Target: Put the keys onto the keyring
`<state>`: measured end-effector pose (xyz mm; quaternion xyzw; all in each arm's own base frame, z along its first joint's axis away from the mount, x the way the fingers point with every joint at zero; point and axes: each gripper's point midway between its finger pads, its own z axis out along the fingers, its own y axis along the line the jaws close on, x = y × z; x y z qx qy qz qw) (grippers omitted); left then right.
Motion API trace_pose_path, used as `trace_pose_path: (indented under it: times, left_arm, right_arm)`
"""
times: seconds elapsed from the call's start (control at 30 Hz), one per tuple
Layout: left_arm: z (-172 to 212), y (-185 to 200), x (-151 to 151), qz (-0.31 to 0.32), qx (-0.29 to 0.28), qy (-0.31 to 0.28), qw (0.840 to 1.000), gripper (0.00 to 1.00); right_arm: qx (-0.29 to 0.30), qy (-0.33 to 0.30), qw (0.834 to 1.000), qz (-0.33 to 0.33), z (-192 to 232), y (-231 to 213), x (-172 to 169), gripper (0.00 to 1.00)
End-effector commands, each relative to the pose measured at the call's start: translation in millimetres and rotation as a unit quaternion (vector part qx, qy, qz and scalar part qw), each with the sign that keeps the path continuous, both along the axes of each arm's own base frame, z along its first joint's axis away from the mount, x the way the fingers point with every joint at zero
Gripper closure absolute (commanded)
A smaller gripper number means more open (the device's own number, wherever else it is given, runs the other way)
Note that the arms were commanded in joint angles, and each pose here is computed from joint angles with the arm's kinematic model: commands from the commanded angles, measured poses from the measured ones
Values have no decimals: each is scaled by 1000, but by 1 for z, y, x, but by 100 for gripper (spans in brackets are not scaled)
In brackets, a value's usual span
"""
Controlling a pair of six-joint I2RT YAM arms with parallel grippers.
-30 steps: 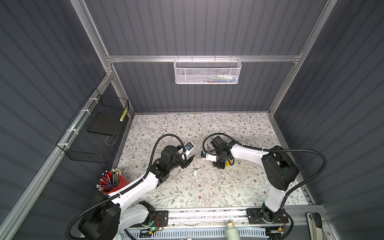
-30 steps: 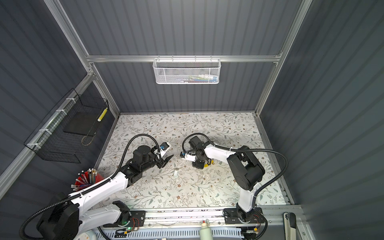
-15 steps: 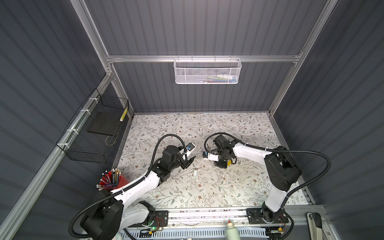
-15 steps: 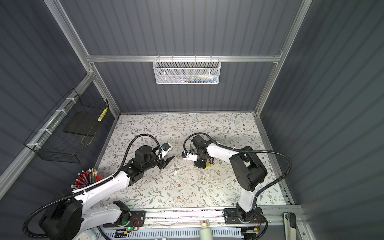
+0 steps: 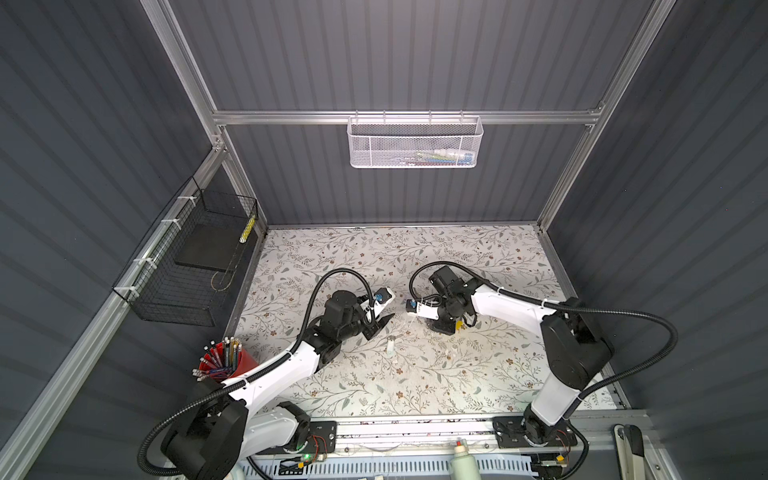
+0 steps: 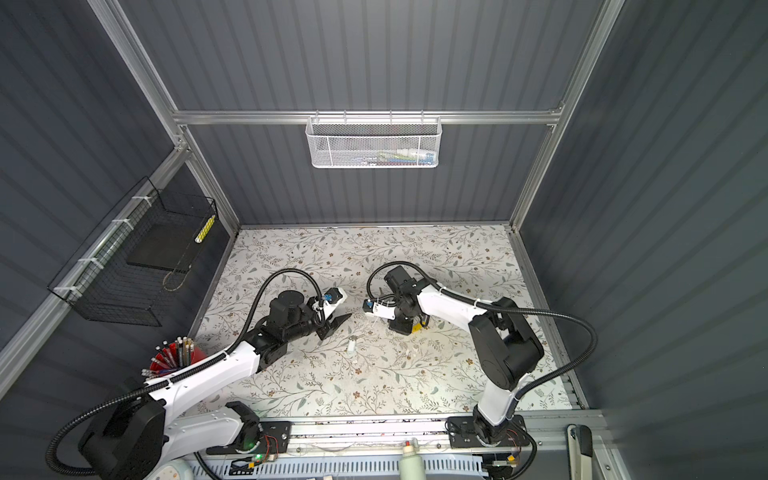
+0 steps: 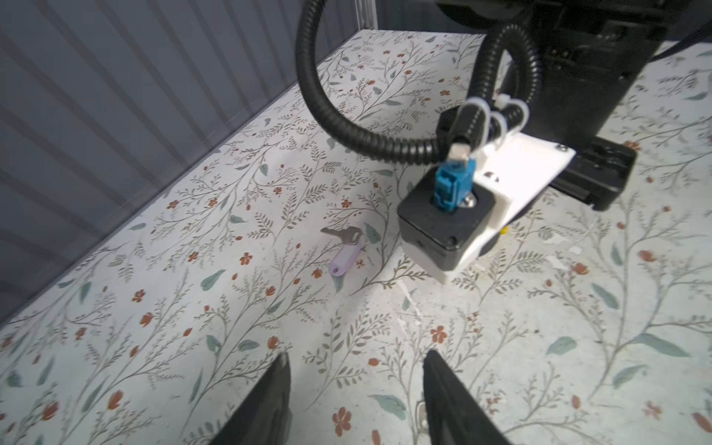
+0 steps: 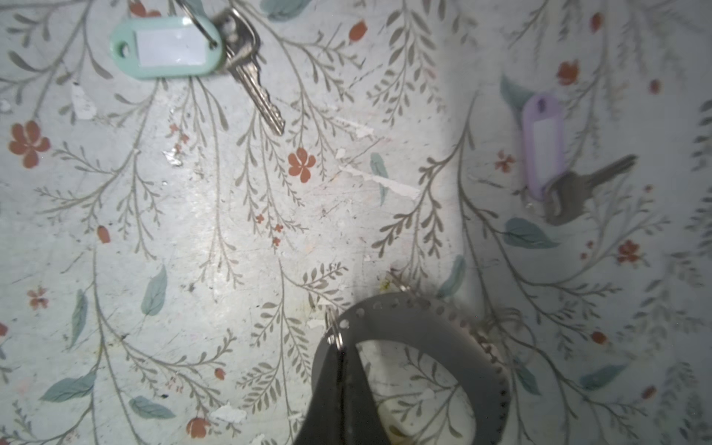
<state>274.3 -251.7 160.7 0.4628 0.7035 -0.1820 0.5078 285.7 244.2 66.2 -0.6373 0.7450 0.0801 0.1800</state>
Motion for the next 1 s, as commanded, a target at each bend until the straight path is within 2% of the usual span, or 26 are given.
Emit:
trace_pose_path:
  times: [0.0, 0.1, 0.3, 0.57, 0.77, 0.97]
  left_arm:
    - [18, -12, -16, -64, -25, -17, 998, 48]
    - [32, -20, -24, -96, -46, -19, 994, 50]
    - [55, -38, -30, -151, -65, -6, 986, 63]
    - [86, -46, -31, -174, -79, -19, 981, 69]
    - [93, -46, -37, -184, -81, -22, 979, 71]
    - [101, -48, -34, -180, -81, -32, 980, 73]
  right_arm:
    - [52, -23, 998, -2, 30, 5, -1, 100]
    - [97, -48, 994, 3, 59, 10, -3, 100]
    - [193, -91, 977, 17, 108, 21, -10, 100]
    - [313, -154, 936, 33, 165, 34, -18, 100]
    - [370, -165, 913, 40, 190, 39, -26, 100]
    - [392, -152, 906, 48, 197, 43, -33, 100]
